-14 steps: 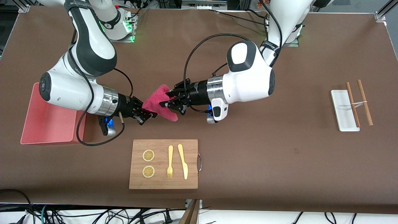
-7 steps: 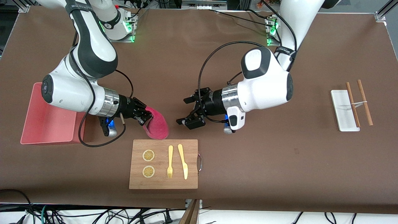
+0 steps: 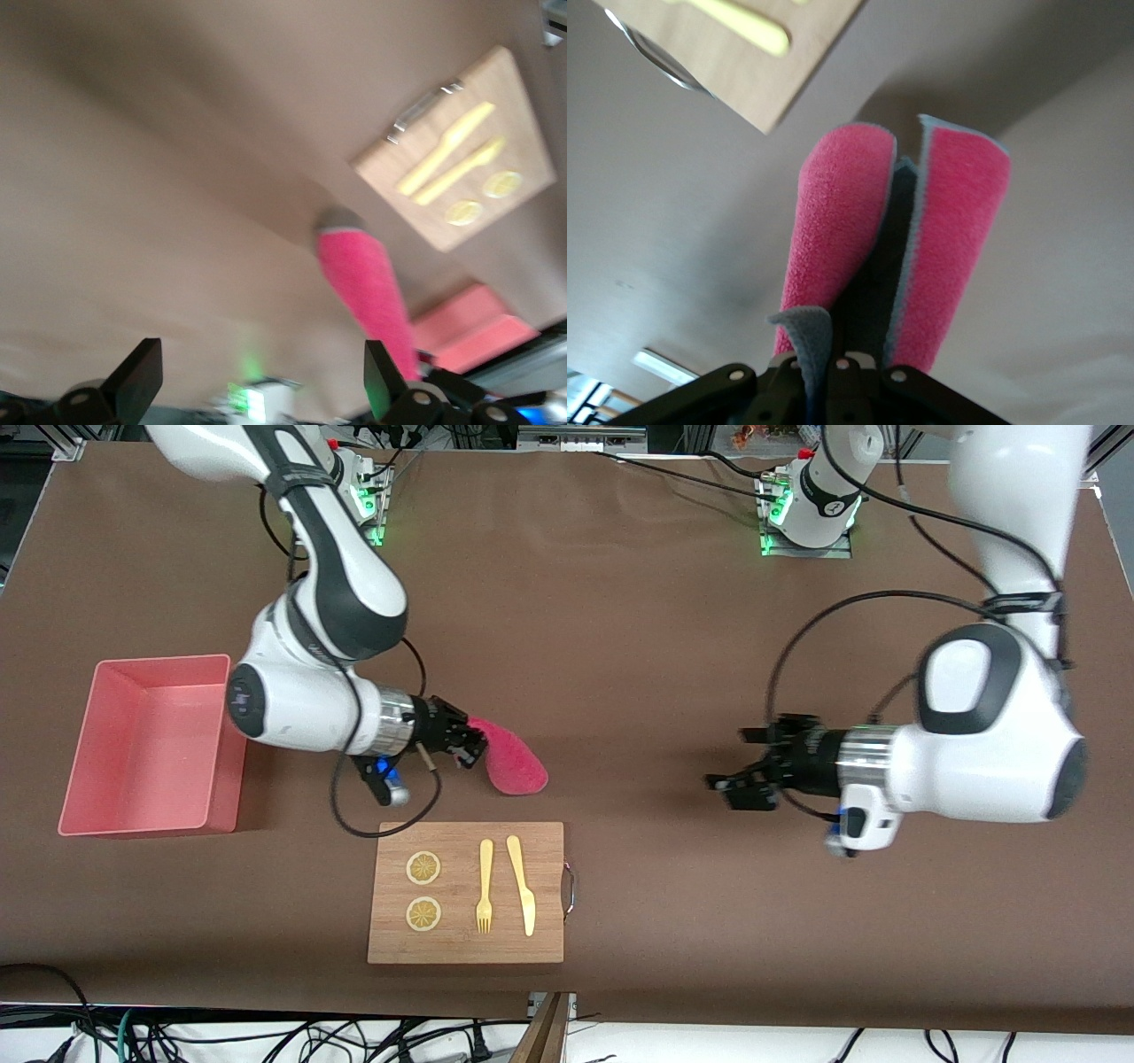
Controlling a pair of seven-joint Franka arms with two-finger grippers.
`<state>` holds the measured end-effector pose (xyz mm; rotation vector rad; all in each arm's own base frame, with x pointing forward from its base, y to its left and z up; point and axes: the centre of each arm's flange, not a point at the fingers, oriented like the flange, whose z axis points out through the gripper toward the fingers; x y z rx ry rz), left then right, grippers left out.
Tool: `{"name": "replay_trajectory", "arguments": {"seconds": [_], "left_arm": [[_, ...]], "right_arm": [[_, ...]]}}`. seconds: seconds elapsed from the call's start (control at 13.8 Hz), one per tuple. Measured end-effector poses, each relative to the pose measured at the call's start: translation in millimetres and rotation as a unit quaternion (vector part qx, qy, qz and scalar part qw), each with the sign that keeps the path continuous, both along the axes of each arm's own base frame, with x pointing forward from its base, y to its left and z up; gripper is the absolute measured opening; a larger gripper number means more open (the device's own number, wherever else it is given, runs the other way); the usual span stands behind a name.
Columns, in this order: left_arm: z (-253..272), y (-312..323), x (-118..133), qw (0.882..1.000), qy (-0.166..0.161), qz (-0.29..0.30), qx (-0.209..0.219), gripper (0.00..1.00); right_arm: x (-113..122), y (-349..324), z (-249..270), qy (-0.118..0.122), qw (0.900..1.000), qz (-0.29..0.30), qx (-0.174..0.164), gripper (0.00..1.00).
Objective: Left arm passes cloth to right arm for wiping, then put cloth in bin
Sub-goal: 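Open the left gripper and withdraw it while the right gripper holds cloth, then wipe the table with the cloth in the right gripper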
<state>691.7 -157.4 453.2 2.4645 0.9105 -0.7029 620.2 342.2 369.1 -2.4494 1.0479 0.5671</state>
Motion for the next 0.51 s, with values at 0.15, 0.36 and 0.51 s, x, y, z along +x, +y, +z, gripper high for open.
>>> {"name": "replay_trajectory", "arguments": {"seconds": [0.15, 0.36, 0.51], "left_arm": [[20.7, 27.5, -17.9, 0.995, -0.013, -0.077, 0.059, 1.00], [69.3, 37.8, -50.4, 0.971, -0.054, -0.177, 0.149, 1.00], [91.6, 45.3, -76.3, 0.954, -0.070, -0.223, 0.186, 1.00]], "right_arm": [[-10.7, 19.9, -19.7, 0.013, 1.000, 0.015, -0.006, 0.01], [-19.1, 33.0, -54.0, 0.036, 0.999, 0.026, -0.016, 0.01], [-20.8, 33.9, -73.2, 0.048, 0.998, 0.029, -0.022, 0.01]]}}
